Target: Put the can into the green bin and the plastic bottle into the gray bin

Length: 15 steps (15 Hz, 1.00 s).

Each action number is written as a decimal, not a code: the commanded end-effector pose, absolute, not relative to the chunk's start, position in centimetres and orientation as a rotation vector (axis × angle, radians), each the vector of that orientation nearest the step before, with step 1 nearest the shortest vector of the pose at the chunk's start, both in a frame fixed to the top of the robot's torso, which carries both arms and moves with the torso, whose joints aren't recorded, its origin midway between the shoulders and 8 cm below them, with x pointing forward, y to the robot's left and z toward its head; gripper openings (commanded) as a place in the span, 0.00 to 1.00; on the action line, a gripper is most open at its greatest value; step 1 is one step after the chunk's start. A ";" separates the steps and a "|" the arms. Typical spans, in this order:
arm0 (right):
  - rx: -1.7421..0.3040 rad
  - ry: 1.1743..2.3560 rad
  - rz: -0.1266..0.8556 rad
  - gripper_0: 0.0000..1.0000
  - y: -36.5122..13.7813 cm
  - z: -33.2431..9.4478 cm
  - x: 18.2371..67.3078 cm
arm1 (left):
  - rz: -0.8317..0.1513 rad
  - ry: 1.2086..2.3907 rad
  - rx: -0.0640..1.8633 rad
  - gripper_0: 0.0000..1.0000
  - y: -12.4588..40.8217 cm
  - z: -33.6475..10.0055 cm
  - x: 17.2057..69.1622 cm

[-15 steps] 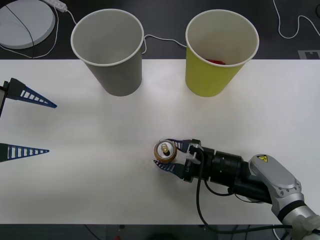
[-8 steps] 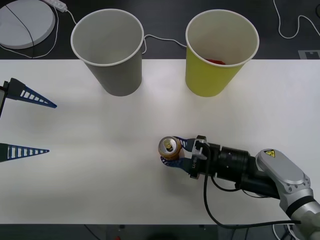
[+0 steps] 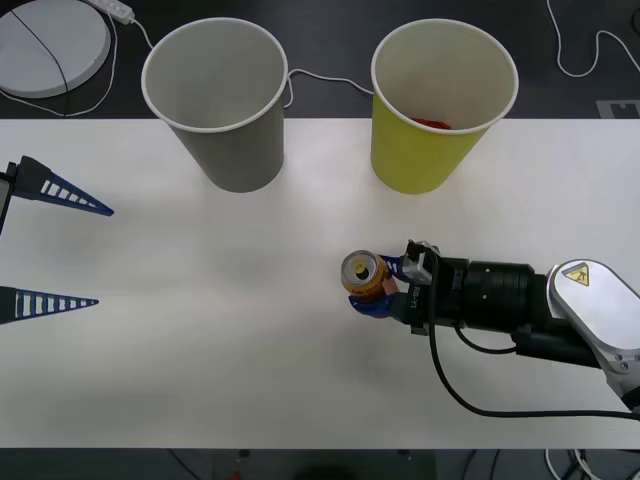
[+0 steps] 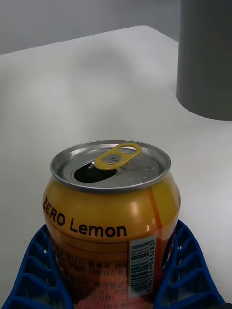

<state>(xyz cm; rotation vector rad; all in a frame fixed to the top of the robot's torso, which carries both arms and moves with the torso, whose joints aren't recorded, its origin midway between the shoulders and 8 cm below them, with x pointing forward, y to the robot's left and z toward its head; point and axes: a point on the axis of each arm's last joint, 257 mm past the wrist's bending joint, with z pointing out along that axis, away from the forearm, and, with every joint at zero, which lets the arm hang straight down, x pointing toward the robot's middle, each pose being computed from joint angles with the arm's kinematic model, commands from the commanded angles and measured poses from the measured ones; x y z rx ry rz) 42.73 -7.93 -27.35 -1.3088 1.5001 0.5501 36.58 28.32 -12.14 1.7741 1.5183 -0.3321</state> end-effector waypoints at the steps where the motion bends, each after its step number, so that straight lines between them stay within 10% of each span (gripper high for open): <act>1: -1.279 1.574 0.554 0.00 -9.0 -25.8 43.0 | -0.332 1.518 1.774 1.00 28.3 -12.1 36.6; 15: -1.023 2.023 0.491 0.00 -20.9 -14.3 40.9 | -0.332 1.518 1.774 1.00 28.3 -12.1 36.6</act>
